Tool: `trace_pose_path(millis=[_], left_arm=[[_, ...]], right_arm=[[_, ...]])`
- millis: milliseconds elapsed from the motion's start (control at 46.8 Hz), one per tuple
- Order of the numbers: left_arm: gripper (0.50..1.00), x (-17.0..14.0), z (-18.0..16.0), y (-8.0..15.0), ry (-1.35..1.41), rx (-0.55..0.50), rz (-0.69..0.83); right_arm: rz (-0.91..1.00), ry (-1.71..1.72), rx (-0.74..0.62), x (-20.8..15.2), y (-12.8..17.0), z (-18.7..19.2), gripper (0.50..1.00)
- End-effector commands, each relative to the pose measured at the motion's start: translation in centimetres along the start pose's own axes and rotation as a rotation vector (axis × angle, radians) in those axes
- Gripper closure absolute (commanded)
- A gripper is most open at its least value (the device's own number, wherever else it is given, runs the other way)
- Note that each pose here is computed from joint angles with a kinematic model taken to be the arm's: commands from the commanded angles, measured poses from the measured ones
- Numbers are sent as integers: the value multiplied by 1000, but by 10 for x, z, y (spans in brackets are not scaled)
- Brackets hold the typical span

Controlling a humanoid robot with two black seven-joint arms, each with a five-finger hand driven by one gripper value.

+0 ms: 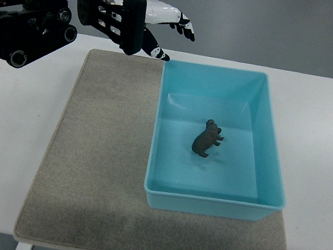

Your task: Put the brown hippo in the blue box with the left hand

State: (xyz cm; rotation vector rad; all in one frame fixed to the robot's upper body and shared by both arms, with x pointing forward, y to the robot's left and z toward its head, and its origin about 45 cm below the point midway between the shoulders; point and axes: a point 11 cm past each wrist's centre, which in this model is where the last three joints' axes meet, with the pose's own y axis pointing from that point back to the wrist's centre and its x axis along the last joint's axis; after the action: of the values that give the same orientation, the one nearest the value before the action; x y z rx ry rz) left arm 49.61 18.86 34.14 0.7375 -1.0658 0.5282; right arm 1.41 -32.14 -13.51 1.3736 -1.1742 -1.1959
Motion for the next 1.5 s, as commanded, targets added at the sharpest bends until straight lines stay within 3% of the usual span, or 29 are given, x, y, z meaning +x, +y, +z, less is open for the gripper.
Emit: trace_pose_path(millis=[0, 214, 363, 427, 620, 962, 1261, 1475], left_arm=[[656, 3, -17, 5, 56, 43, 24], [654, 8, -61, 20, 213, 156, 101], [649, 8, -72, 25, 316, 173, 212], [613, 6, -75, 26, 357, 177, 267], [606, -2, -89, 33, 479, 208, 377], [594, -12, -96, 28, 1017, 161, 610], [596, -33, -109, 27, 1263, 205, 735], [596, -48, -112, 26, 1483, 180, 799]], right_arm=[[0, 0, 1, 0, 0, -1, 564], [0, -1, 2, 0, 0, -1, 564], [0, 0, 0, 0, 0, 0, 564], [0, 0, 1, 0, 0, -1, 564], [0, 0, 0, 0, 0, 0, 564], [0, 0, 0, 0, 0, 0, 564], [0, 0, 0, 0, 0, 0, 564], [0, 0, 0, 0, 0, 0, 564]])
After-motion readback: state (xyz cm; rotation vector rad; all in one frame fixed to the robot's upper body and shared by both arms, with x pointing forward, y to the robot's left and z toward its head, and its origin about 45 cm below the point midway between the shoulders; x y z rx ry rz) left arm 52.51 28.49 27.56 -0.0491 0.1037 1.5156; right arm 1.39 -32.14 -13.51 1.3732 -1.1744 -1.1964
